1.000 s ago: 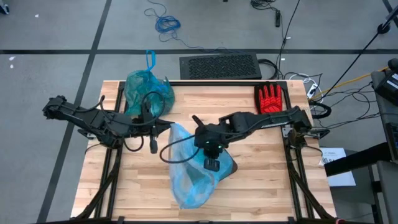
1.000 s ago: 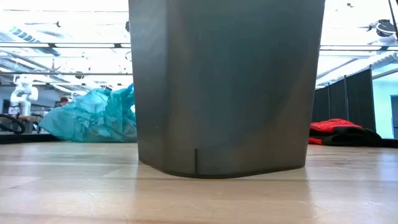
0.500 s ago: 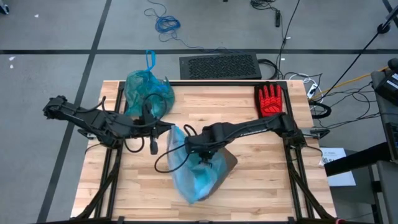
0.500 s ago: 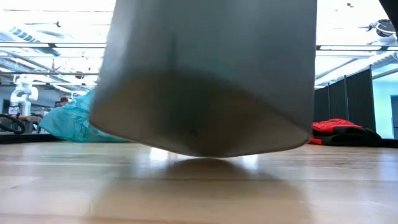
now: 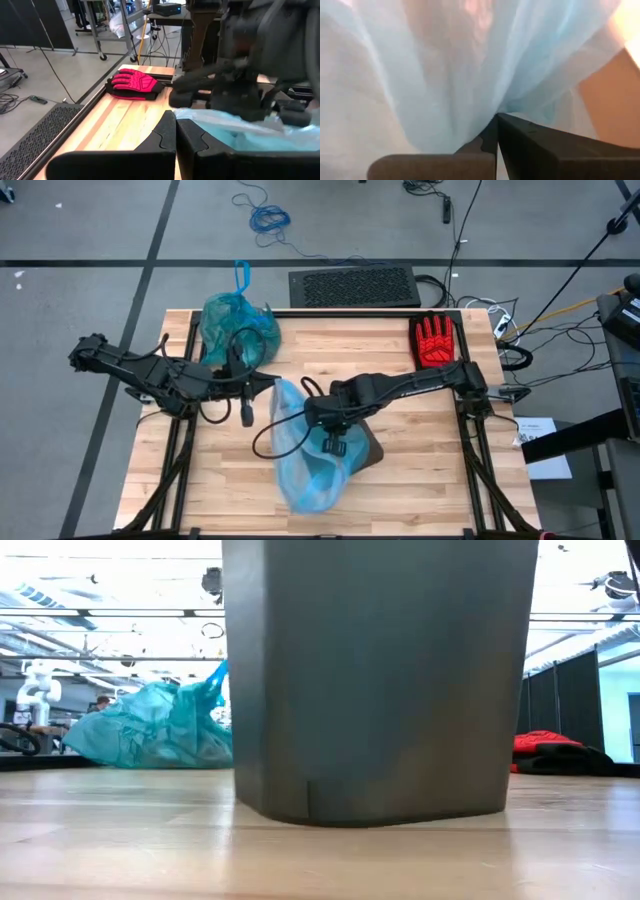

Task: Place trash/remove bag and relplace
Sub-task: Insert the blue trash bag into the trash bin

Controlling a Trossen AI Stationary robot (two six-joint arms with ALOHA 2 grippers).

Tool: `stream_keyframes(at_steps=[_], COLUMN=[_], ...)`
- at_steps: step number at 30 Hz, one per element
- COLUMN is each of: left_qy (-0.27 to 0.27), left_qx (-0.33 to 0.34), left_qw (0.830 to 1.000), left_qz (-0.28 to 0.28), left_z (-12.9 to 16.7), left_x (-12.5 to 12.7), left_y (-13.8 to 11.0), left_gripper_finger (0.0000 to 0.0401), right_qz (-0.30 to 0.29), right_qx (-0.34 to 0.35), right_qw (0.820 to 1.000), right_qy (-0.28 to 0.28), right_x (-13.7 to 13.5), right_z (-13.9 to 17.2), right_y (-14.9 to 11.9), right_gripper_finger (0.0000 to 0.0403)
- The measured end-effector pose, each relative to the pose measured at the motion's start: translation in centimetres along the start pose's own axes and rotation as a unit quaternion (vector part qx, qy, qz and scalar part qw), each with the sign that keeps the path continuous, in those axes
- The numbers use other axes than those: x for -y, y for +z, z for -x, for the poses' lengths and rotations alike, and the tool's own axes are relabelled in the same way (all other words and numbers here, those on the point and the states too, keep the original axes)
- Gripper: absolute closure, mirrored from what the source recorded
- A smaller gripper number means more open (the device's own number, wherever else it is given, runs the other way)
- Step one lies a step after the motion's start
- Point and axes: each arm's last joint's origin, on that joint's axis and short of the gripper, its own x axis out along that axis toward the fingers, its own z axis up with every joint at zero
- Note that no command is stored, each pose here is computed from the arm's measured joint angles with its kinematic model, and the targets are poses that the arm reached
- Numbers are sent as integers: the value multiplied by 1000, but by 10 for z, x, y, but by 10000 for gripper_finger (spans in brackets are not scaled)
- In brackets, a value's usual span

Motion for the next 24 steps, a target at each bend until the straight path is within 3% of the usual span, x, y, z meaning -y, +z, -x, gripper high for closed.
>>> stream_keyframes(at_steps=[7, 13, 18, 24], left_qy=[0, 0, 0, -1], left_qx=[0, -1, -2, -3], left_qw=[1000, 1000, 1000, 1000], left_qz=[0, -1, -1, -2], left_z=[0, 0, 0, 0], left_x=[0, 0, 0, 0], left_y=[0, 0, 0, -1], left_gripper_finger=[401, 401, 401, 401], right_qz=[-10, -37, -58, -39], right_qx=[38, 68, 38, 15], right_qw=[999, 989, 985, 991], right_qy=[30, 128, 159, 125], right_x=[-13, -28, -32, -34], right_z=[34, 69, 62, 37], right_y=[-2, 2, 2, 5], right_gripper_finger=[403, 403, 403, 403])
